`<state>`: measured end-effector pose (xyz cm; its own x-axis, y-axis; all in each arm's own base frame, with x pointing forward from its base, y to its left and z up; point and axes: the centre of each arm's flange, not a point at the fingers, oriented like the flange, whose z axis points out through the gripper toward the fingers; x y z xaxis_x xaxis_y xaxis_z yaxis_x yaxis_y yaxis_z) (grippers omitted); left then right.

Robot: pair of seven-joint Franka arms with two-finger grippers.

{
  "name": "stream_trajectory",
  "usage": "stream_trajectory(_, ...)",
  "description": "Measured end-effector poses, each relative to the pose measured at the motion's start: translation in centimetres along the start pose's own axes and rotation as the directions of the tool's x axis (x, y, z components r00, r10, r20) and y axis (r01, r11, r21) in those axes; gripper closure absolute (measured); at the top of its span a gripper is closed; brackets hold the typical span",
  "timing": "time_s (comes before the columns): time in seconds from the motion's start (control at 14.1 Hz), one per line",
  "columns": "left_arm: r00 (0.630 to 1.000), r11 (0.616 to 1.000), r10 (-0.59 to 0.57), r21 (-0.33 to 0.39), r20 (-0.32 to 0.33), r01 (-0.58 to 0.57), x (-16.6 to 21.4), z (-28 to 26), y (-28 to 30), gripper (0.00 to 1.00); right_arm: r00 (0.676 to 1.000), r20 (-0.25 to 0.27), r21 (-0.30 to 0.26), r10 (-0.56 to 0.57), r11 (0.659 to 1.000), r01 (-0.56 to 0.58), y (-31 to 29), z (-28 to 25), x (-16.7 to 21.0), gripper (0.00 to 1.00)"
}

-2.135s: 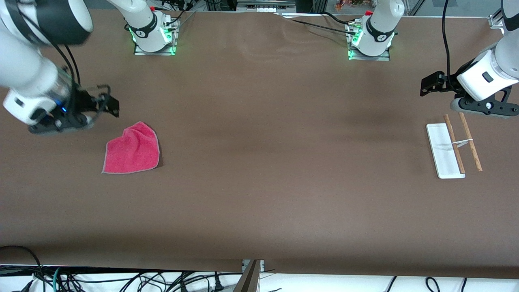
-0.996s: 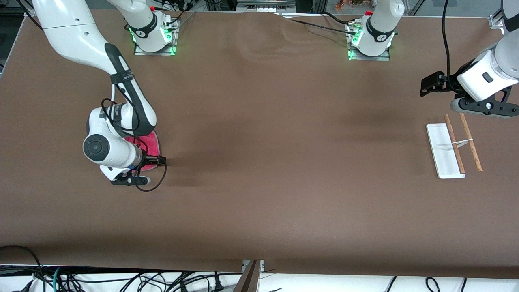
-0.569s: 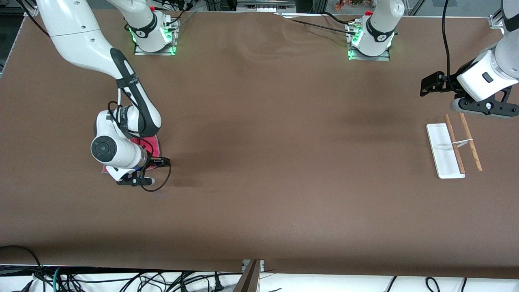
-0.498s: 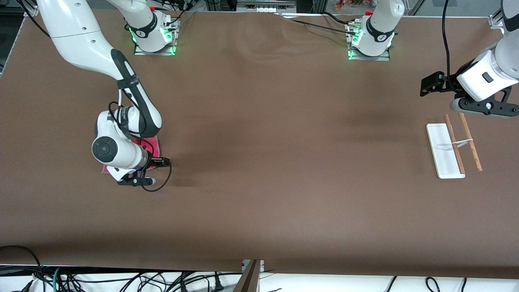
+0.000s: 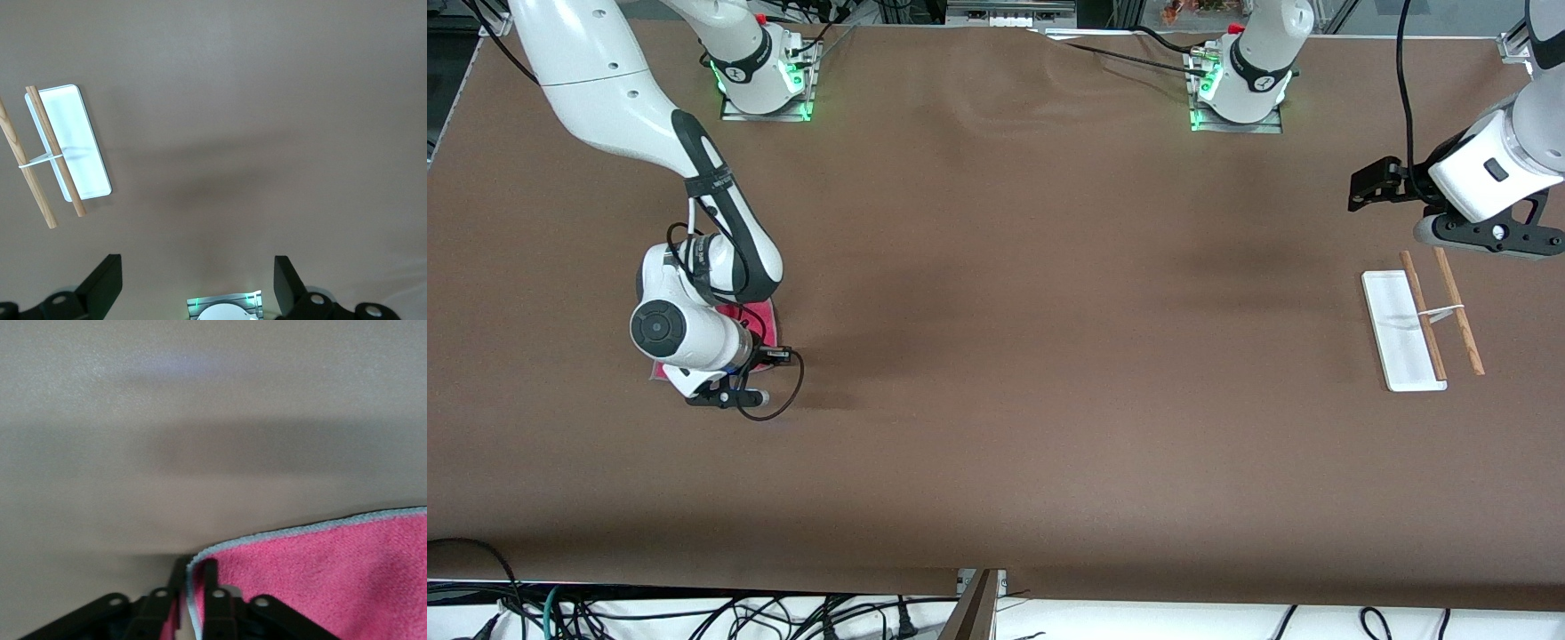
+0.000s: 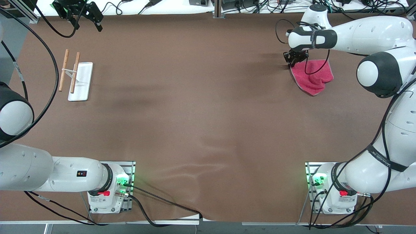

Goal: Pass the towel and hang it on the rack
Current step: 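Lift the pink towel with the right gripper toward the table middle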

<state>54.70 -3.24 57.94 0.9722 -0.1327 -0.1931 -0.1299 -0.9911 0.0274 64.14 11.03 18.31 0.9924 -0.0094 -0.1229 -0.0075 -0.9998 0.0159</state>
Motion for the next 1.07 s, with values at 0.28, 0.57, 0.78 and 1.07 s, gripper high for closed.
stream_trajectory(0.28, 1.000, 1.000, 0.000, 0.000, 0.001, 0.000, 0.0, 0.0, 0.0, 0.00, 1.000, 0.018, 0.007, 0.009, 1.000, -0.009, -0.1, -0.4, 0.0, 0.98)
stream_trajectory(0.57, 1.000, 1.000, 0.000, 0.000, 0.001, 0.000, 0.0, 0.0, 0.0, 0.00, 0.997, 0.073, 0.009, 0.004, 1.000, -0.004, -0.9, -6.7, 0.8, 0.98)
stream_trajectory(0.78, 1.000, 1.000, 0.001, 0.000, 0.001, -0.001, 0.0, 0.0, 0.1, 0.00, 0.992, 0.124, 0.011, 0.005, 1.000, -0.006, -3.1, -13.8, 0.5, 0.98)
stream_trajectory(1.07, 0.999, 0.999, 0.033, 0.005, 0.003, -0.033, 0.1, 0.1, 1.8, 0.00, 0.978, 0.206, 0.046, 0.044, 0.997, -0.055, -8.1, -21.3, -1.5, 0.98)
